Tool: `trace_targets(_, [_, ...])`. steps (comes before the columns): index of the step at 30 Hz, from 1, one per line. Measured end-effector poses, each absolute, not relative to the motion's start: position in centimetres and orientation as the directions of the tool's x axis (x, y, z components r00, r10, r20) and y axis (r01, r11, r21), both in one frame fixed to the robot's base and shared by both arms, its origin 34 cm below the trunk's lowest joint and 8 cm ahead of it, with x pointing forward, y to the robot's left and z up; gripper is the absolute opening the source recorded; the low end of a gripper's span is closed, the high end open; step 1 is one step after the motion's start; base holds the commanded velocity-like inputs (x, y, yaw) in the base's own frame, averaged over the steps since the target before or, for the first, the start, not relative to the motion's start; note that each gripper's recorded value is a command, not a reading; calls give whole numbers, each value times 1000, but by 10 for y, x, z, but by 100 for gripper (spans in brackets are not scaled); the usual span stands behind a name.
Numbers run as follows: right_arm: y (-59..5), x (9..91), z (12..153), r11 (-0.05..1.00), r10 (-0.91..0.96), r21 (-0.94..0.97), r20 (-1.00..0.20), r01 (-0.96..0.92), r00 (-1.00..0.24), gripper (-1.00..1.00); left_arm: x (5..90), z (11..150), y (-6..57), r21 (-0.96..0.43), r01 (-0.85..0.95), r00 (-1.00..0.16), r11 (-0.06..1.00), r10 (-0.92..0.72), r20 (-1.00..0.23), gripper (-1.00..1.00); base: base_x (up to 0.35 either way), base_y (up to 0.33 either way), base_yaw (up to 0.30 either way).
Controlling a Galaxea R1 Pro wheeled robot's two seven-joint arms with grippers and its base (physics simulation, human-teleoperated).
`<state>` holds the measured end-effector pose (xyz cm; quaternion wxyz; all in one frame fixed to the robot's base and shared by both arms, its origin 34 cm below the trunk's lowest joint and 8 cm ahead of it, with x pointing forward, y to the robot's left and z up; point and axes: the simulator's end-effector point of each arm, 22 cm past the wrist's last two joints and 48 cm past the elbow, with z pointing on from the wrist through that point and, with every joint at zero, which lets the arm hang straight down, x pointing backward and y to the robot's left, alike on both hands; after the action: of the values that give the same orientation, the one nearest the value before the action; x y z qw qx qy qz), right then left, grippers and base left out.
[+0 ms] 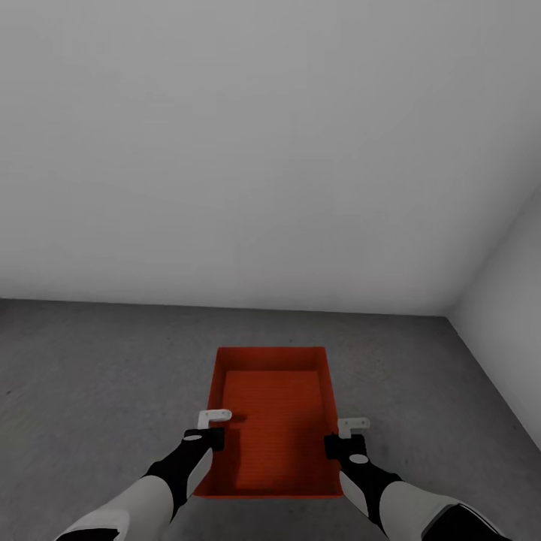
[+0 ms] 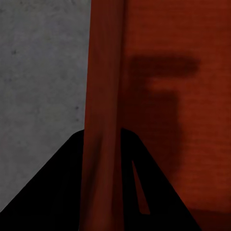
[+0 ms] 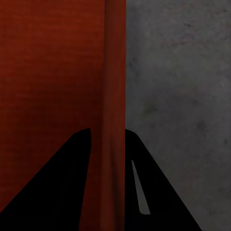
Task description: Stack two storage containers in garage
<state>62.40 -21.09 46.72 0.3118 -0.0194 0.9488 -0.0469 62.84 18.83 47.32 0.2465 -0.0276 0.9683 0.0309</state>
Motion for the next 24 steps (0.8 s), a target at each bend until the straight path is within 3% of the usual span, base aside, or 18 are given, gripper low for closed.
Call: trace_targets(24, [-211,613,413,995,-66,-101,-576,-9,-815,-100,618,419,188,48,-67,-885,997,-37,-464,-100,0,0,0])
